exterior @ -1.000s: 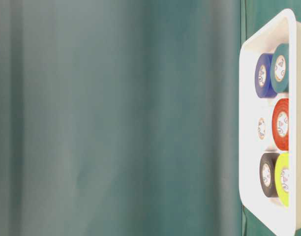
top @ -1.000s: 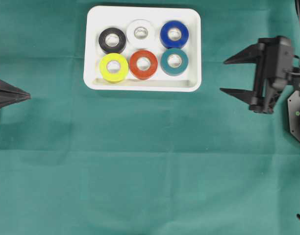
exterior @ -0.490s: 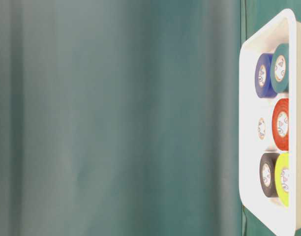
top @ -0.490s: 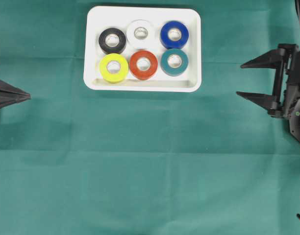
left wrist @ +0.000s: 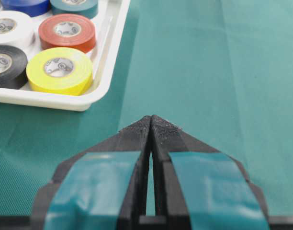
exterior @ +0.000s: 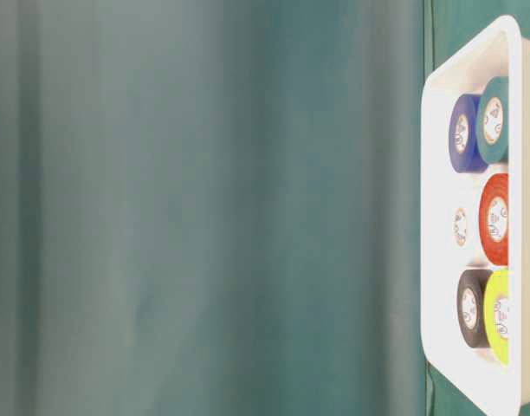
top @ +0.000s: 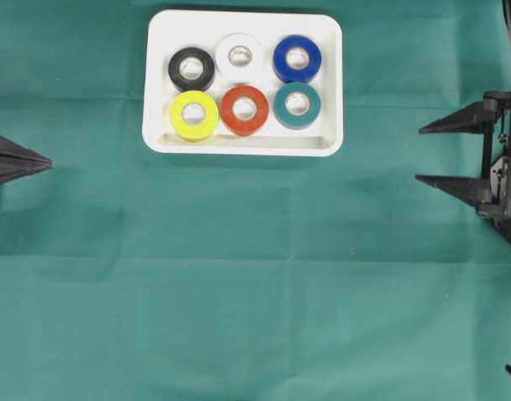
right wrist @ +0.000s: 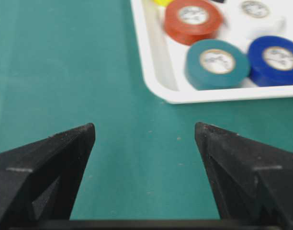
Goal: Put the tape into the white case with the right arm.
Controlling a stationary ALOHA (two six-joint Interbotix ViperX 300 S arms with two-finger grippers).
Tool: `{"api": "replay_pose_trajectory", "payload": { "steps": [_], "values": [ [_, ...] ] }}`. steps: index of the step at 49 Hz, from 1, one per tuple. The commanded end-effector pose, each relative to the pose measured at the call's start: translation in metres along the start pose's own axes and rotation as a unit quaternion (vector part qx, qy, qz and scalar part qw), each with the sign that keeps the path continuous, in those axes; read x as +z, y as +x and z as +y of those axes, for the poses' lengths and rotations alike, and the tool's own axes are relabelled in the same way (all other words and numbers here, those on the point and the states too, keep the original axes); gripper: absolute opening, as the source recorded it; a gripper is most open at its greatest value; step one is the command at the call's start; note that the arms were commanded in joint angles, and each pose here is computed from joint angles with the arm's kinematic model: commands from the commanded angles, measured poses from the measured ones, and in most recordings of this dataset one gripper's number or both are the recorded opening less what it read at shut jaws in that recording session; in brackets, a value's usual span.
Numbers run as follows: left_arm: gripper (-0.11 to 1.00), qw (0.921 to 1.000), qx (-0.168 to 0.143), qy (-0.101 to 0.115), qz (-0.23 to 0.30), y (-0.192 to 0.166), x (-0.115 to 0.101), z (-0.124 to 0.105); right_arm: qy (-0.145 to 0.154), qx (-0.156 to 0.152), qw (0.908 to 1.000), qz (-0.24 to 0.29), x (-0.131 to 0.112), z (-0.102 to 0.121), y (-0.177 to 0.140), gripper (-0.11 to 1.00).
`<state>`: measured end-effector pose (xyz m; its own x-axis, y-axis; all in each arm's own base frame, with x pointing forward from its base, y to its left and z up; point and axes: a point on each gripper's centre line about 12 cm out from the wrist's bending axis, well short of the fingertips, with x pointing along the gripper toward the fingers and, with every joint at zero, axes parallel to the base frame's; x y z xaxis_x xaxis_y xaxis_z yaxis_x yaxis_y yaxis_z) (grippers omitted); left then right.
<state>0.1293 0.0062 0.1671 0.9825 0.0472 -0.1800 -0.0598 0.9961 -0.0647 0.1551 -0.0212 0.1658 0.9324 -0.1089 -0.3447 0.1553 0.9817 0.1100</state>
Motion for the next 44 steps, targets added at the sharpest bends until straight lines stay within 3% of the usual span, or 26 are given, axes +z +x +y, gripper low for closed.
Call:
{"api": "replay_pose_trajectory", "payload": {
  "steps": [1,16,44],
  "values": [
    [0.0,1.0,0.0,0.0,-0.006,0.001,0.005,0.0,-0.003,0.015,0.9999,-0.006,0.002,0.004,0.0,0.54],
    [0.0,1.0,0.0,-0.001,-0.006,0.001,0.005,0.0,-0.017,0.046,0.9988,-0.001,-0.001,0.015,-0.001,0.54],
    [0.0,1.0,0.001,-0.001,-0.006,0.001,0.004,0.0,-0.018,0.036,0.999,-0.018,-0.01,0.011,-0.011,0.54]
  ]
}}
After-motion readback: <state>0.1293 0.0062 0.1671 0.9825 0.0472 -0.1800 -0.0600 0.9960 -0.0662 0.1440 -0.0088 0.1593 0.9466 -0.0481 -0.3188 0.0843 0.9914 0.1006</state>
